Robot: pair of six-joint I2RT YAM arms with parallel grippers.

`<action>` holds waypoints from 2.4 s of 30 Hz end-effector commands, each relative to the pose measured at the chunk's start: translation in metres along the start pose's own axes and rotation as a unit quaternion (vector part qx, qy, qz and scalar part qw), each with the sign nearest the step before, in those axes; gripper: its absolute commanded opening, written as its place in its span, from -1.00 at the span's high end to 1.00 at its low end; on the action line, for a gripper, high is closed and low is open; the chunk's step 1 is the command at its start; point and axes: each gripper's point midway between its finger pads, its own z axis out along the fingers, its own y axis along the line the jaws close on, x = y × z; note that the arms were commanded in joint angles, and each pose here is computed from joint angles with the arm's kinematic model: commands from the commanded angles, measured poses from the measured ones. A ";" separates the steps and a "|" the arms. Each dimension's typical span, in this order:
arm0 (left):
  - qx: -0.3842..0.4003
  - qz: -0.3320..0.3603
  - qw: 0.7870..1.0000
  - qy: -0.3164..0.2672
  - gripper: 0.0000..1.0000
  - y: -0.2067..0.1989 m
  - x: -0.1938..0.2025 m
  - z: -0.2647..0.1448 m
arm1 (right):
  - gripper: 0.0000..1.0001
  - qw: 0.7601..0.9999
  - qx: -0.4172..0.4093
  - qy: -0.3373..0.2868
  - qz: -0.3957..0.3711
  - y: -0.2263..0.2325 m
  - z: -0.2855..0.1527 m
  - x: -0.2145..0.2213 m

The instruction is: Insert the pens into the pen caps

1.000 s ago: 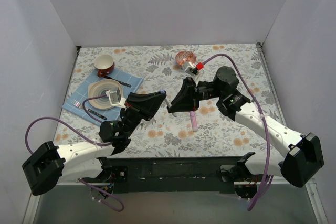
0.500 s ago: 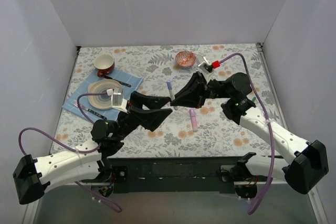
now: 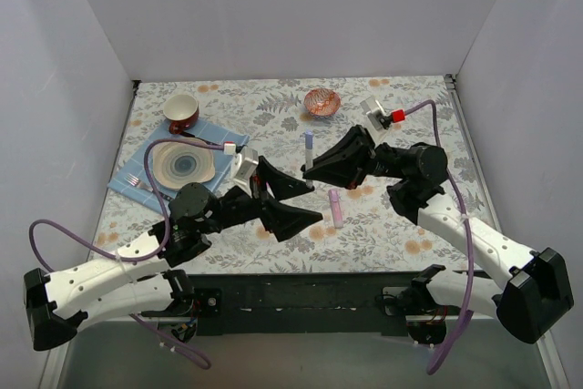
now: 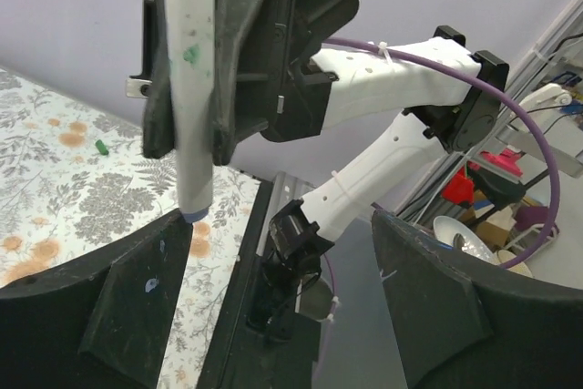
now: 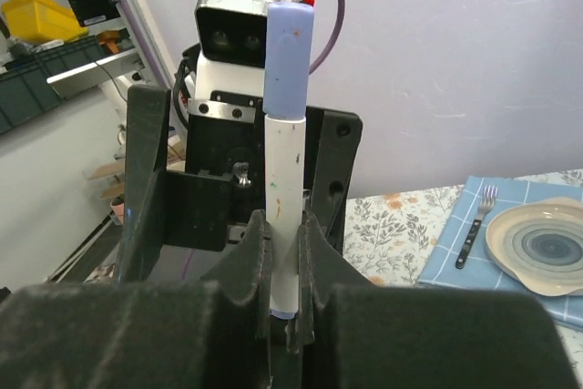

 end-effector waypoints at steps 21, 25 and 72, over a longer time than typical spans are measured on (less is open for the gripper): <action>-0.009 0.082 0.997 -0.001 -0.47 0.020 -0.080 0.006 | 0.97 0.998 -0.058 0.027 0.010 0.039 -0.027 0.037; 0.024 0.063 0.998 -0.003 -0.42 0.013 -0.082 0.012 | 0.97 0.997 -0.063 0.032 0.022 0.039 -0.026 0.041; 0.171 -0.159 0.969 0.082 1.00 0.003 0.064 -0.001 | 0.97 0.995 -0.038 -0.076 -0.055 0.007 0.009 -0.075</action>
